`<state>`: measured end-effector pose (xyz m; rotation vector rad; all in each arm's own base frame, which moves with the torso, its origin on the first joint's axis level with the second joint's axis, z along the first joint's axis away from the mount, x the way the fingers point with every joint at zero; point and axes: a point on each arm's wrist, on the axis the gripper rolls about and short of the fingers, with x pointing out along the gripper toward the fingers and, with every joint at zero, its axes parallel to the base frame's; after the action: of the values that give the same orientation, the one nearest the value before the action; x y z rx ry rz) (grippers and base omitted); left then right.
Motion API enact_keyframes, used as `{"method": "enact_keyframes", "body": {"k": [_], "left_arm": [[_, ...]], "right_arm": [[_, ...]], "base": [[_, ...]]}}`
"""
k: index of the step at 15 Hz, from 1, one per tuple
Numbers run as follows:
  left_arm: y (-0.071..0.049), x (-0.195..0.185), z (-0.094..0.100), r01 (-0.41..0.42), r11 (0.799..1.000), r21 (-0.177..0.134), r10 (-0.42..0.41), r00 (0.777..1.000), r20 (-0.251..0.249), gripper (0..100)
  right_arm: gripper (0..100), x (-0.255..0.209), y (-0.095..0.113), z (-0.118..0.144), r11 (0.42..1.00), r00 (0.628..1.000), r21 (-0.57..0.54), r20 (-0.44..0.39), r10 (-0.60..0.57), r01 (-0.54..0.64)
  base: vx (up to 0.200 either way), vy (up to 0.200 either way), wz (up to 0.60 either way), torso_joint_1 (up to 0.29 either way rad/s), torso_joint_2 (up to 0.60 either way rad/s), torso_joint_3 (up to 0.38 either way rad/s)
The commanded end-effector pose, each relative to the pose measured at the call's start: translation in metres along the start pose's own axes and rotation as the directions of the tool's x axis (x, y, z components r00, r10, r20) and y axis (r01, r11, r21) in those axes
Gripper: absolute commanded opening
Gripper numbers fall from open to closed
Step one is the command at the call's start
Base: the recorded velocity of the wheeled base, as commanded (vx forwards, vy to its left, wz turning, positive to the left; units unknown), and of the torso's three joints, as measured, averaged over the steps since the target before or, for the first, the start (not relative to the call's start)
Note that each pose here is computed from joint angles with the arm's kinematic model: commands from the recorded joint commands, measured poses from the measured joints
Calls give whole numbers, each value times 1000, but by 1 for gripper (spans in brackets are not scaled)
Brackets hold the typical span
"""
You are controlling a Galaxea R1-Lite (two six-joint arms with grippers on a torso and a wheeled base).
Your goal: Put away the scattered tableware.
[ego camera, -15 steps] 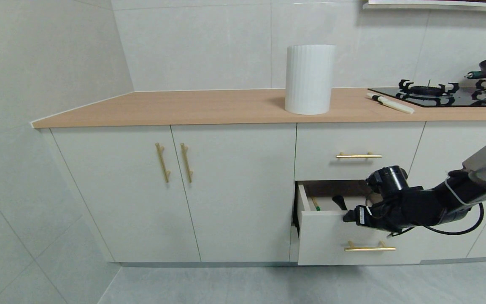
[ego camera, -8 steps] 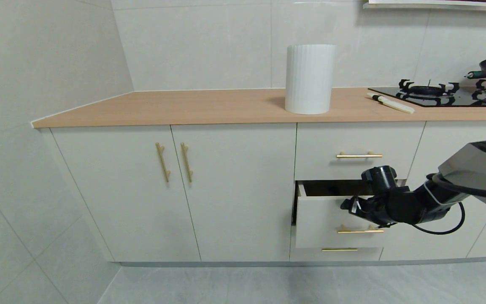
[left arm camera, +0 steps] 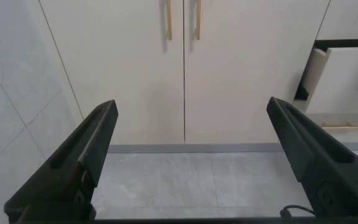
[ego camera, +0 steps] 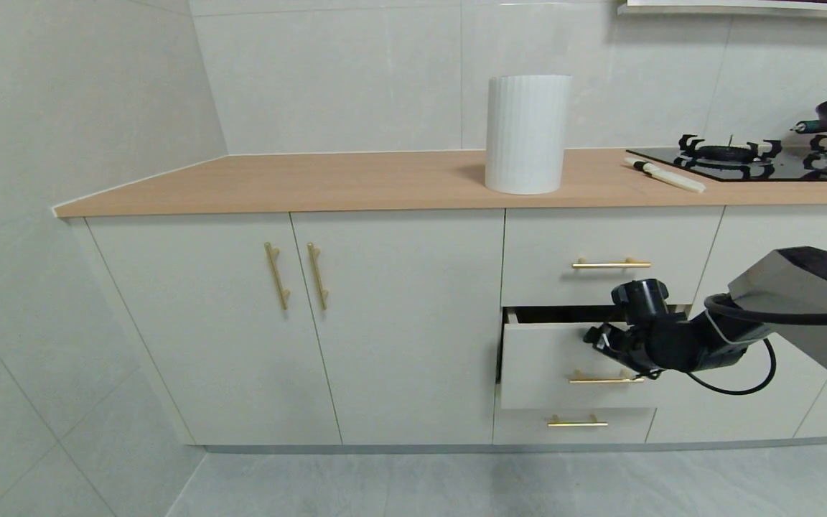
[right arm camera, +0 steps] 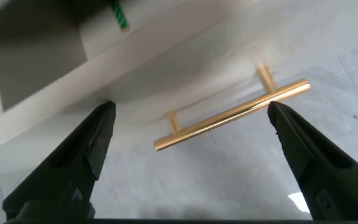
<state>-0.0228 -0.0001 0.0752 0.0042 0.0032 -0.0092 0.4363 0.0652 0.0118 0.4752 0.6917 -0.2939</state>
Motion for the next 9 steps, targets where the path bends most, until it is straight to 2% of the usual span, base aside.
{"method": "enact_keyframes", "body": {"k": [1,9], "left_arm": [[0,0,0,0,1000,0,0,1000,0,100],[0,0,0,0,1000,0,0,1000,0,100]], "right_arm": [[100,10,0,4,999,1000,35,22,-10,9],[100,24,-6,23,989,997,145,72,-19,8]], "base": [[0,0,0,0,0,0],[0,0,0,0,0,0]]}}
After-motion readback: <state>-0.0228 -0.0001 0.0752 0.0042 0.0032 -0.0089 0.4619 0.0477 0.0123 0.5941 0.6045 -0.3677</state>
